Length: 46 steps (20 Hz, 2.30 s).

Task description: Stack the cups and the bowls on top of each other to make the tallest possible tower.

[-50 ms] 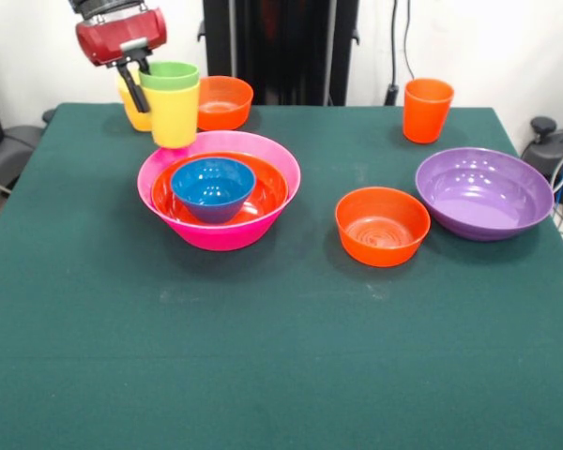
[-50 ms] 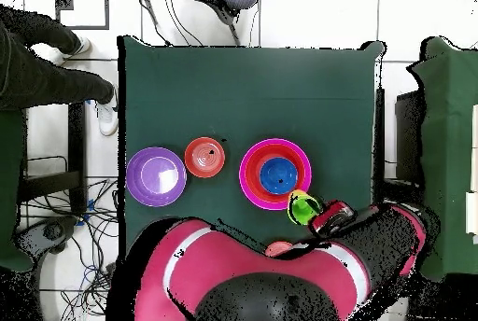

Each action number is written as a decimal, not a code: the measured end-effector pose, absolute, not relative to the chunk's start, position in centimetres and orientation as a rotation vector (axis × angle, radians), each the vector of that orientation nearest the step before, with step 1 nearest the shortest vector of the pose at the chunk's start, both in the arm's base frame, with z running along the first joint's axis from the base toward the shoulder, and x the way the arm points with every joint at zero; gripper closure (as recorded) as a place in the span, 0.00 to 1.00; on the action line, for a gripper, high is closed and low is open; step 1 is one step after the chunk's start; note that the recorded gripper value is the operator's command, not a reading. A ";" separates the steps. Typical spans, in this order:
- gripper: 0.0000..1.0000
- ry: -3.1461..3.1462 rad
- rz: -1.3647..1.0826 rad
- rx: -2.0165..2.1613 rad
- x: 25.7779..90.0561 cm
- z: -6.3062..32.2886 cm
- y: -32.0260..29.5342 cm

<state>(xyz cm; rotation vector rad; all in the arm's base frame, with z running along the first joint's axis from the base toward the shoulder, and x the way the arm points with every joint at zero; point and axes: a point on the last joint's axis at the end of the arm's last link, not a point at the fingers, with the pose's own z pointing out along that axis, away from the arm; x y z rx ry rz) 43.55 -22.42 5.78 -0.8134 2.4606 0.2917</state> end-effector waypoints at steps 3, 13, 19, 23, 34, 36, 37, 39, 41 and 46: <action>1.00 2.455 0.295 -0.803 43.7 5.6 -22.4; 1.00 2.443 0.304 -0.777 43.7 5.3 -22.6; 1.00 2.439 0.307 -0.765 43.7 5.2 -22.8; 1.00 2.434 0.311 -0.760 43.7 5.2 -22.8; 1.00 2.374 0.332 -0.750 45.3 5.4 -21.7; 1.00 2.368 0.335 -0.750 45.5 5.4 -21.6; 1.00 2.362 0.341 -0.749 45.7 5.3 -21.4; 1.00 2.357 0.346 -0.749 45.8 5.2 -21.2; 1.00 2.349 0.357 -0.747 46.0 4.9 -20.9; 1.00 2.327 0.376 -0.736 46.5 4.6 -20.3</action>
